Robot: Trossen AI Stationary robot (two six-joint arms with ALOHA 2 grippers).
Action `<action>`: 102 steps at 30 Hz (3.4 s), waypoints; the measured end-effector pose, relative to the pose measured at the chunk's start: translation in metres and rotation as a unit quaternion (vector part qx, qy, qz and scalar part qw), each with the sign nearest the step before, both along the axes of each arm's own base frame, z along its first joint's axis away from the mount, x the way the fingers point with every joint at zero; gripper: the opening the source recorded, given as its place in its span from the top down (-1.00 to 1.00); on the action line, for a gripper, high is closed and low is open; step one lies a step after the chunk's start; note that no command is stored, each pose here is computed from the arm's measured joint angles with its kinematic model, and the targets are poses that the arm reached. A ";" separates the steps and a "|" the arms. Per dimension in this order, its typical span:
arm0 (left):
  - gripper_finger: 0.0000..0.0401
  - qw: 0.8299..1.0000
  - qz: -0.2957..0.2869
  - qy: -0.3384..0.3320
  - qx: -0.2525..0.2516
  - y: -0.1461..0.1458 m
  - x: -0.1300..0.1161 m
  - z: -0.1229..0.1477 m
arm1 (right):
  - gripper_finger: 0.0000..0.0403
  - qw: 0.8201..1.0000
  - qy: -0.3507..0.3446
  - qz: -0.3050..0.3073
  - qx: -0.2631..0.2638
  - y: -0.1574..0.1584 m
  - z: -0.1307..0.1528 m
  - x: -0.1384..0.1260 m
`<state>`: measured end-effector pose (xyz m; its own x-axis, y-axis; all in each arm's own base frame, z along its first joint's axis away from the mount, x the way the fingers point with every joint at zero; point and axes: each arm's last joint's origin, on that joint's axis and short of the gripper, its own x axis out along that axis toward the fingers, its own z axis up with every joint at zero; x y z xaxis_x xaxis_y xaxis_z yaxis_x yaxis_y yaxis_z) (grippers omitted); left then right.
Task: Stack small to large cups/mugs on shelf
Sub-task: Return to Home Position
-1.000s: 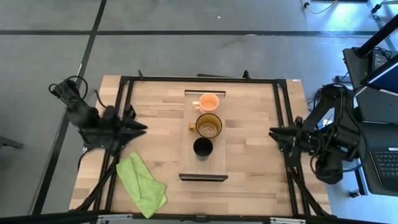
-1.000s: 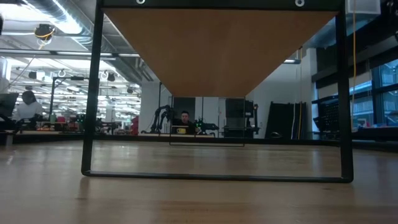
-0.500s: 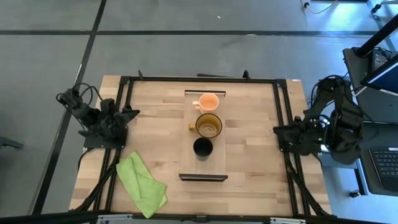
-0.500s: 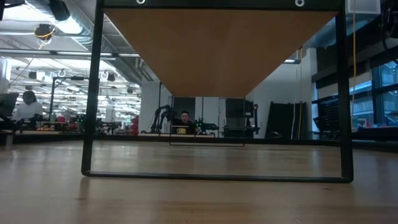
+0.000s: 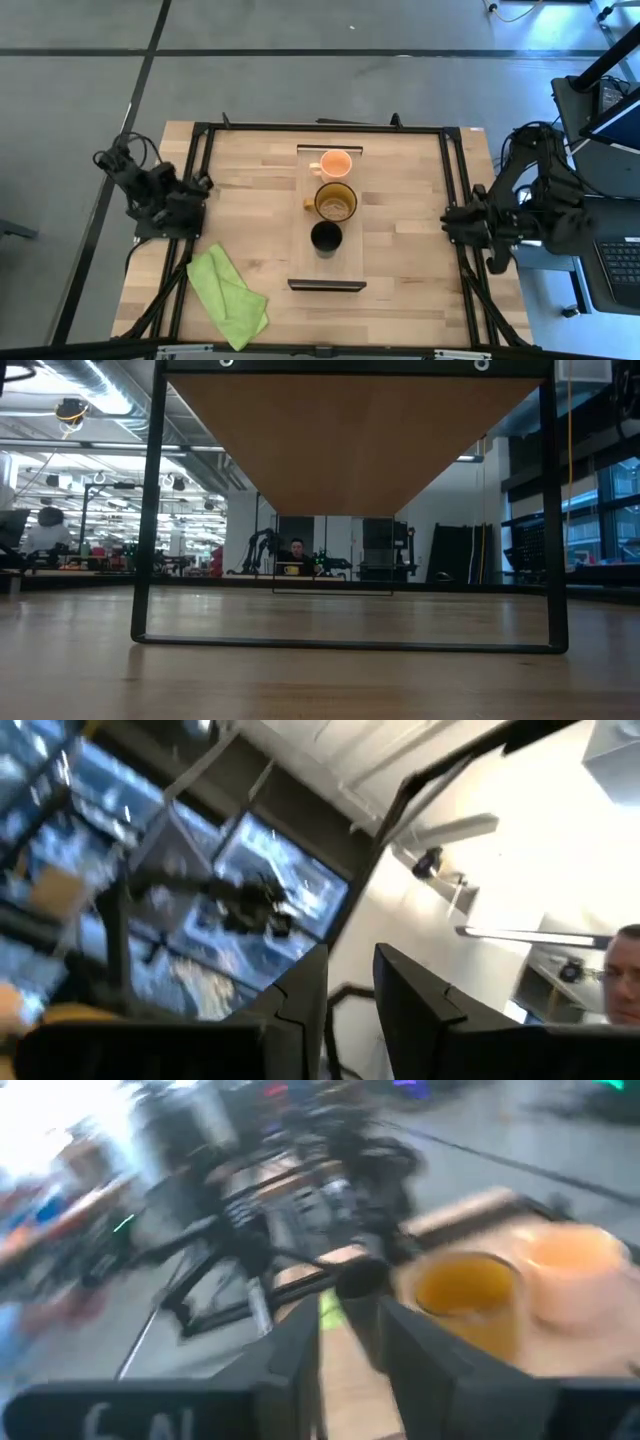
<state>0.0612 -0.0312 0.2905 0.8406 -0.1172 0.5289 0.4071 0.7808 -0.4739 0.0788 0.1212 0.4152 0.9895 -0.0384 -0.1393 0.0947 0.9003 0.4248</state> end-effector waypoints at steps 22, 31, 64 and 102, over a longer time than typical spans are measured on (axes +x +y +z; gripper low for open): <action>0.60 0.939 0.227 0.021 0.256 0.019 -0.008 -0.008 | 0.49 0.884 -0.348 0.198 -0.241 -0.074 -0.080 -0.021; 0.60 0.933 0.205 0.253 0.154 0.026 0.006 -0.051 | 0.49 0.901 -0.343 0.156 -0.215 -0.091 -0.135 -0.031; 0.60 0.949 0.135 0.274 0.081 0.044 0.037 -0.125 | 0.49 0.970 -0.101 -0.063 -0.211 -0.087 -0.236 0.005; 0.60 0.940 0.149 0.282 0.117 0.045 0.038 -0.127 | 0.49 0.992 -0.062 0.048 -0.097 -0.077 -0.250 0.012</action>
